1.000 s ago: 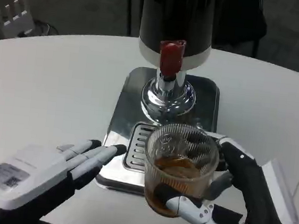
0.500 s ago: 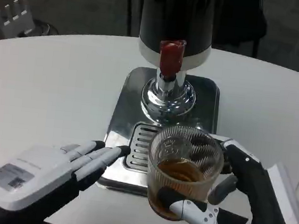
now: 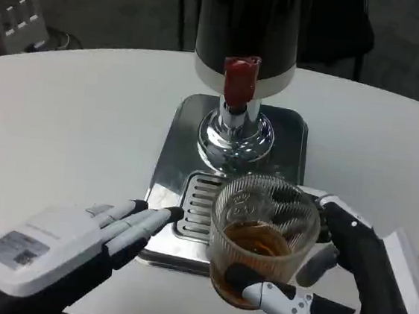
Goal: Grasp the cup under the faucet to collect the drink, then remove the cup.
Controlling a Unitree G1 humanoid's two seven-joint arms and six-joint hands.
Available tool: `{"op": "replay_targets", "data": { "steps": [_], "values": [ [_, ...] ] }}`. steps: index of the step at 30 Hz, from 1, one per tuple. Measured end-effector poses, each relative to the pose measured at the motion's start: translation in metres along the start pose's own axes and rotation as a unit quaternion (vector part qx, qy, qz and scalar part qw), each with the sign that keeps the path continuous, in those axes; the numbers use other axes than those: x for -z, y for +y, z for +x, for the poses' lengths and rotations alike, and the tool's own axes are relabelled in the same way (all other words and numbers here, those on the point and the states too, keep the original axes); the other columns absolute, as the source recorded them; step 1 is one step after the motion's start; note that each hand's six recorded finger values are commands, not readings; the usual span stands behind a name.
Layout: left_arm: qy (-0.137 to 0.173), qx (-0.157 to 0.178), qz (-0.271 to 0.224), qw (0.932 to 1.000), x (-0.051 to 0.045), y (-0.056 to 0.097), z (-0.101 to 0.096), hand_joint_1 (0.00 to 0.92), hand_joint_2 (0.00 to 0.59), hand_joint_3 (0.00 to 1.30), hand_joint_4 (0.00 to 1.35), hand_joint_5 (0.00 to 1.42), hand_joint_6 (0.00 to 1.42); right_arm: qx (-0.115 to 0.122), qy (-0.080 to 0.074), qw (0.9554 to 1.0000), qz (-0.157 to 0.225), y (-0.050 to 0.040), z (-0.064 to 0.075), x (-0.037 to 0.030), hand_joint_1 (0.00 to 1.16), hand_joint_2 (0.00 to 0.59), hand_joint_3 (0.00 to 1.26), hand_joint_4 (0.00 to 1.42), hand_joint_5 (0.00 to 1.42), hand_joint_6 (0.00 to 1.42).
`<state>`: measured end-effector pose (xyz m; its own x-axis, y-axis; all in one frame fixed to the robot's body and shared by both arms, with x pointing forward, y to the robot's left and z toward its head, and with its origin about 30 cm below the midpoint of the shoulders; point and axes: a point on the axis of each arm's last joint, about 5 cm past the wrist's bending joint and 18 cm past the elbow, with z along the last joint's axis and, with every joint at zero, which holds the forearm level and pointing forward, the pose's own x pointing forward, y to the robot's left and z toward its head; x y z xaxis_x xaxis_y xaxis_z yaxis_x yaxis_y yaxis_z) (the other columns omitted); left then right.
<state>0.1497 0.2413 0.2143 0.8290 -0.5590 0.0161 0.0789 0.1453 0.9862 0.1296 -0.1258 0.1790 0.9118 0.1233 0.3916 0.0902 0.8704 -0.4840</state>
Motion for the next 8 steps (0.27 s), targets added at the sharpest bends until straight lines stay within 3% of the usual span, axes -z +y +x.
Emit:
{"op": "replay_targets", "data": {
  "steps": [8],
  "values": [
    [0.002, 0.000, -0.001, 1.0000, 0.0002, 0.0001, 0.0000, 0.000, 0.078, 0.00, 0.00, 0.00, 0.07, -0.001, 0.002, 1.0000, -0.001, -0.0003, -0.0007, 0.0003, 0.75, 0.239, 0.92, 1.04, 1.21, 0.88]
  ]
}}
